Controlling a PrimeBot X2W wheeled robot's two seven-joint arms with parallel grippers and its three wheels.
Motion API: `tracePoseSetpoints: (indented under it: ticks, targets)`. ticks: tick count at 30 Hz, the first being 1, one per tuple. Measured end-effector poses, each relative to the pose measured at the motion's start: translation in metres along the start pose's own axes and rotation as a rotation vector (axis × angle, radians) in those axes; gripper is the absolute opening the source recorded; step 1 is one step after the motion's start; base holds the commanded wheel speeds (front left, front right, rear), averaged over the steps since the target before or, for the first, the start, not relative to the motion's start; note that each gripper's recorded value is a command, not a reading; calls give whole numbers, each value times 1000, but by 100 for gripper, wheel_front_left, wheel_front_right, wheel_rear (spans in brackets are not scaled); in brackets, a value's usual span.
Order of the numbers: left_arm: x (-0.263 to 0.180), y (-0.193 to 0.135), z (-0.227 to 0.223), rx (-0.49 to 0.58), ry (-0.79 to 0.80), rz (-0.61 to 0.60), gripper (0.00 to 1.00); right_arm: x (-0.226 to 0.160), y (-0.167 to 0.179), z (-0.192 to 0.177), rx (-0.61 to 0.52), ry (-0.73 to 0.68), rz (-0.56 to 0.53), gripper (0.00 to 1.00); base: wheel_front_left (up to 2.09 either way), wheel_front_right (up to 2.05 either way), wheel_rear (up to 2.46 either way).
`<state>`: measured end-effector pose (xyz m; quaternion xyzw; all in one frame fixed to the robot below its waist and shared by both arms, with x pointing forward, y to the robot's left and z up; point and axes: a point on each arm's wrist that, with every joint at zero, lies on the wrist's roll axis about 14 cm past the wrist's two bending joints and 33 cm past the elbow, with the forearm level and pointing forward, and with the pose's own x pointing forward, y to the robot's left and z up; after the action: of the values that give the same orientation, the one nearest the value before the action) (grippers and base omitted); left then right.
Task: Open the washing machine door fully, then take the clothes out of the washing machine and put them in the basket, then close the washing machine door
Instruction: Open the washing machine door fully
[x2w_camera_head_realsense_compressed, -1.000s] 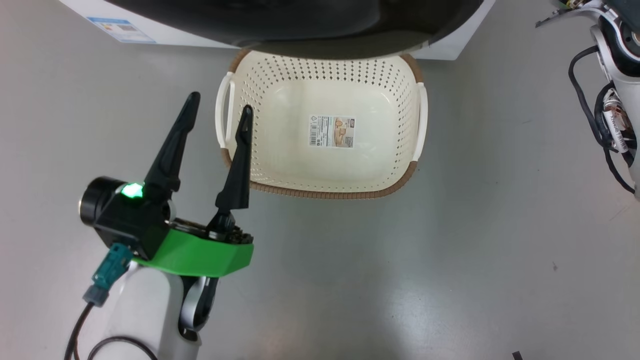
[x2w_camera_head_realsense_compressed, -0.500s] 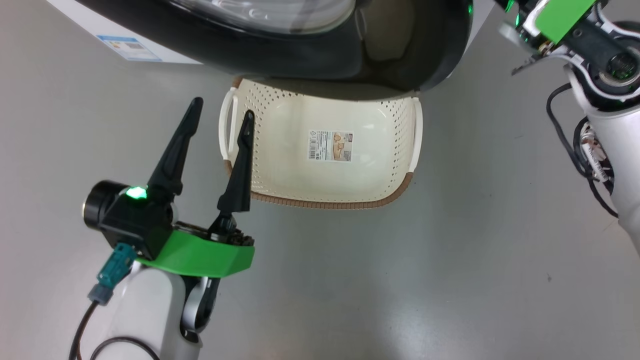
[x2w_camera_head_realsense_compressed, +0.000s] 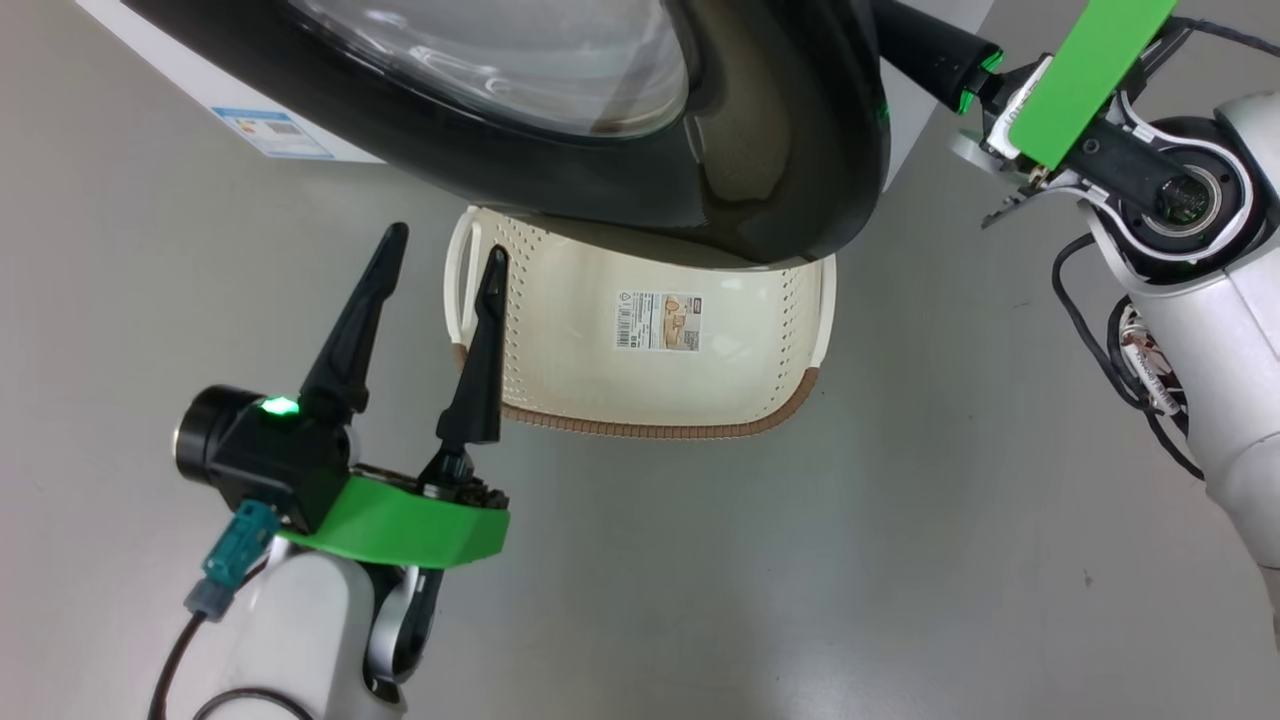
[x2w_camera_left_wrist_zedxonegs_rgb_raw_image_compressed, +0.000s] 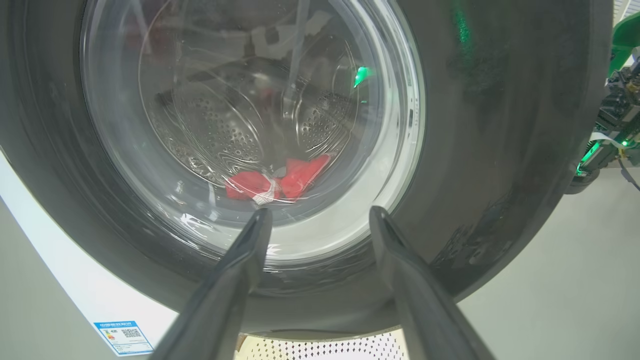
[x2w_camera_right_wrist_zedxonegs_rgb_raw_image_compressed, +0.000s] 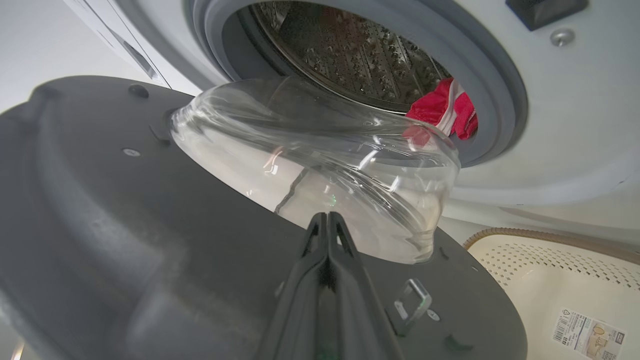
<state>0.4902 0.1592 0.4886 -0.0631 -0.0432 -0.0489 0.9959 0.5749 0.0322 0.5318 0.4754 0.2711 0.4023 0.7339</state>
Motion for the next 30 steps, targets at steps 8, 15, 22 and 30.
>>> tracePoseSetpoints:
  ticks: [8,15,22,30]
  targets:
    - [-2,-2,8,0,-15,-3,100,-4,-3,0,0,-42,-29,41,0,0,0]
    - [-3,-4,2,-12,-2,-3,100,-18,-25,27,-144,-235,-149,100,0,0,0]
    - [1,-7,4,-18,-10,-8,100,-45,-49,34,-367,-344,-274,100,0,0,0]
    - [5,-8,3,-30,-13,2,100,-77,-65,30,-678,-360,-363,100,0,0,0]
